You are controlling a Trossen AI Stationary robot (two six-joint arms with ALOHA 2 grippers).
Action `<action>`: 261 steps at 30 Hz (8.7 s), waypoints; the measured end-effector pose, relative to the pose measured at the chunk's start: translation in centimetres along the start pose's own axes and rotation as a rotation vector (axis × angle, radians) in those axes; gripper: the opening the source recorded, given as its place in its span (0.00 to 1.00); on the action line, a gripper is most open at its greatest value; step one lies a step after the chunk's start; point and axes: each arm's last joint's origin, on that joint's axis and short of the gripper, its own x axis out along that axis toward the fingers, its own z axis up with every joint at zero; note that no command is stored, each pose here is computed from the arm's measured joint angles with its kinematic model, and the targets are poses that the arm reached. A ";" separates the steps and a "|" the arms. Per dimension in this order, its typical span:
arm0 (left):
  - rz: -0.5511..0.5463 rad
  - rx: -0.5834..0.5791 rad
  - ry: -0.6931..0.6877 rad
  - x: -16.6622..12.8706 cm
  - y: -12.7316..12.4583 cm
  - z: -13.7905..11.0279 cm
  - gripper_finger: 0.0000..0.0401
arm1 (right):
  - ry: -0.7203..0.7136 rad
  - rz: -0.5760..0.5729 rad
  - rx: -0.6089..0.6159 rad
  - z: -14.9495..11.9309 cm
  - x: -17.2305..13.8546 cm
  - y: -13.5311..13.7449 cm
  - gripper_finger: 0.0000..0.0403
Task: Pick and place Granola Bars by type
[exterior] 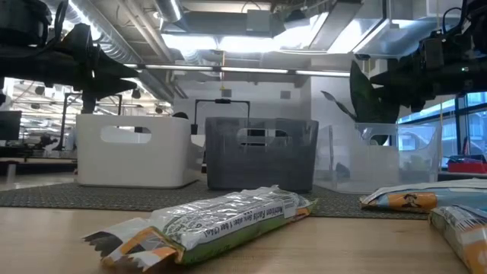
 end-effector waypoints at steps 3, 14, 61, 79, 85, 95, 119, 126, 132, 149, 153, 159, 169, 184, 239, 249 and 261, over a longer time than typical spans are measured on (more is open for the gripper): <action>0.000 0.000 0.000 0.0 0.0 0.0 0.38 | 0.000 0.000 0.000 0.0 0.0 0.0 0.60; 0.000 0.000 0.000 0.0 0.0 0.0 0.38 | 0.000 0.001 0.000 0.0 0.0 0.0 0.60; 0.000 0.000 0.000 0.0 0.0 0.0 0.38 | 0.001 0.001 0.000 0.0 0.0 0.0 0.60; 0.000 0.000 0.000 0.0 0.0 0.0 0.38 | 0.001 0.001 0.000 0.0 0.0 0.0 0.60; 0.000 0.000 0.000 0.0 0.0 0.0 0.38 | 0.001 0.001 0.000 0.0 0.0 0.0 0.60; 0.000 0.000 0.000 0.0 0.0 0.0 0.38 | 0.001 0.001 0.000 0.0 0.0 0.0 0.60; 0.000 0.000 0.000 0.0 0.0 0.0 0.38 | -0.024 0.005 0.133 0.2 0.0 0.0 0.60; 0.009 0.000 -0.004 0.0 0.0 0.0 0.38 | -0.028 0.068 0.216 0.4 0.0 0.2 0.60; 0.009 0.000 -0.004 0.0 0.0 0.0 0.38 | -0.038 0.273 0.154 0.9 -0.1 0.9 0.60; 0.007 0.106 -0.008 0.0 0.0 0.1 0.38 | -0.016 0.302 0.147 0.7 -0.2 1.0 0.60; -0.001 0.116 -0.001 0.0 0.0 0.0 0.38 | -0.015 0.302 0.150 0.7 -0.2 1.0 0.60; -0.051 0.134 0.008 0.0 -0.2 0.0 0.38 | -0.021 0.301 0.093 0.7 -0.1 1.0 0.60; 0.029 0.176 -0.060 -0.2 -1.4 3.2 0.29 | -0.045 0.247 0.017 0.7 -0.1 0.8 0.60; 0.675 0.081 0.374 2.7 -2.3 6.8 0.14 | -0.065 0.161 -0.029 0.8 -0.1 0.6 0.60; 1.157 -0.354 0.772 7.7 2.1 -1.6 0.56 | -0.017 0.153 -0.022 0.3 0.0 0.5 0.60; 1.233 -0.385 0.863 8.2 2.8 -3.4 0.55 | -0.016 0.153 -0.022 0.3 0.0 0.5 0.60; 1.225 -0.390 0.860 8.2 2.8 -3.3 0.41 | -0.012 0.152 -0.022 0.3 0.0 0.5 0.60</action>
